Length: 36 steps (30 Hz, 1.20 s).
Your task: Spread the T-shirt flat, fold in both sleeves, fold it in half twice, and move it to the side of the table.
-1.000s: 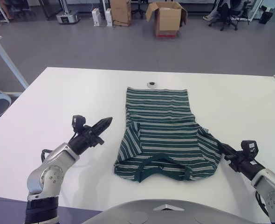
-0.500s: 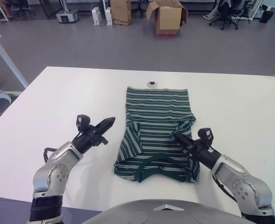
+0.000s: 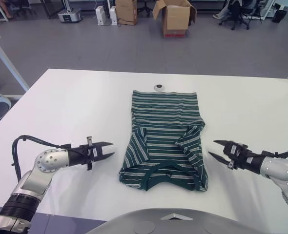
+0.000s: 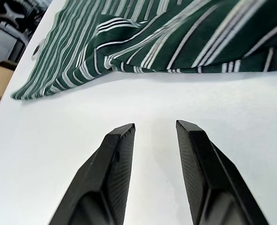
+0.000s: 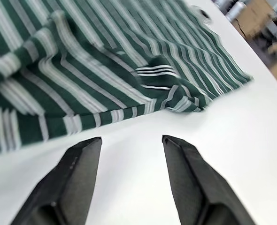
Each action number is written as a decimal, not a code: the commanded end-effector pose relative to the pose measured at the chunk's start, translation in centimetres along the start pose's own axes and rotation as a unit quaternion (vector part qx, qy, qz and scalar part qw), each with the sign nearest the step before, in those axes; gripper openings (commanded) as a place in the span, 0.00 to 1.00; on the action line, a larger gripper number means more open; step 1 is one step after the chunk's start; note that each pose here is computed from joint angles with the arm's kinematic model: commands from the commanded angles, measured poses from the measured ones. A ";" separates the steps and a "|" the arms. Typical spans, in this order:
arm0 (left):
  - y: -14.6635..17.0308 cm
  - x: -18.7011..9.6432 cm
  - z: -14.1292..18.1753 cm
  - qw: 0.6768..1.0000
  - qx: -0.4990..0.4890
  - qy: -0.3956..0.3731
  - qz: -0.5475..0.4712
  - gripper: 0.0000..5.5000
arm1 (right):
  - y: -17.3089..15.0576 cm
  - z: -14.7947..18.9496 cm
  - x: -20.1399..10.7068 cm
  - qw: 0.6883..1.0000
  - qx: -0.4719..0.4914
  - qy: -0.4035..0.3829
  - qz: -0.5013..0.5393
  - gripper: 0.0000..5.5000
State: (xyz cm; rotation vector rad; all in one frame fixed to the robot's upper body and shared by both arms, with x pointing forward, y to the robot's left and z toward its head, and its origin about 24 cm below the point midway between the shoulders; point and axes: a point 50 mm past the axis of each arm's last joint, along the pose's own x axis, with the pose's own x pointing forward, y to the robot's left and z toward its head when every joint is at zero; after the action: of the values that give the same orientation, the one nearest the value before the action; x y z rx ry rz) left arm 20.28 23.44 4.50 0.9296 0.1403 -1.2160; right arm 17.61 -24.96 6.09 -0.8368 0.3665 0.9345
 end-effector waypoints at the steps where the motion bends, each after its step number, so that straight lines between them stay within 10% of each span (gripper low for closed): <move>1: -0.4 0.6 0.5 0.972 0.207 -0.052 -0.096 0.29 | 2.7 -0.3 -0.4 0.967 -0.202 -0.042 0.151 0.43; 7: -2.5 4.3 1.0 0.952 0.240 -0.132 -0.138 0.29 | 3.7 0.6 2.6 0.953 -0.228 -0.119 0.160 0.43; 20: -6.2 4.6 1.2 0.930 0.186 -0.176 -0.264 0.05 | 3.9 1.4 3.0 0.957 -0.148 -0.132 0.213 0.01; 36: -5.1 0.1 0.7 0.957 0.034 -0.140 -0.253 0.04 | 4.2 4.7 -0.2 0.946 0.072 -0.125 0.290 0.00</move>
State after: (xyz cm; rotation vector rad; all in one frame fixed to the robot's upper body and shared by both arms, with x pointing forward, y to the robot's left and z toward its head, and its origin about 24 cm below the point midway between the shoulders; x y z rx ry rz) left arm 15.39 21.28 2.41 0.7567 -0.0191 -1.8360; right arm 13.46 -20.22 6.45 -0.4990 0.4795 1.5546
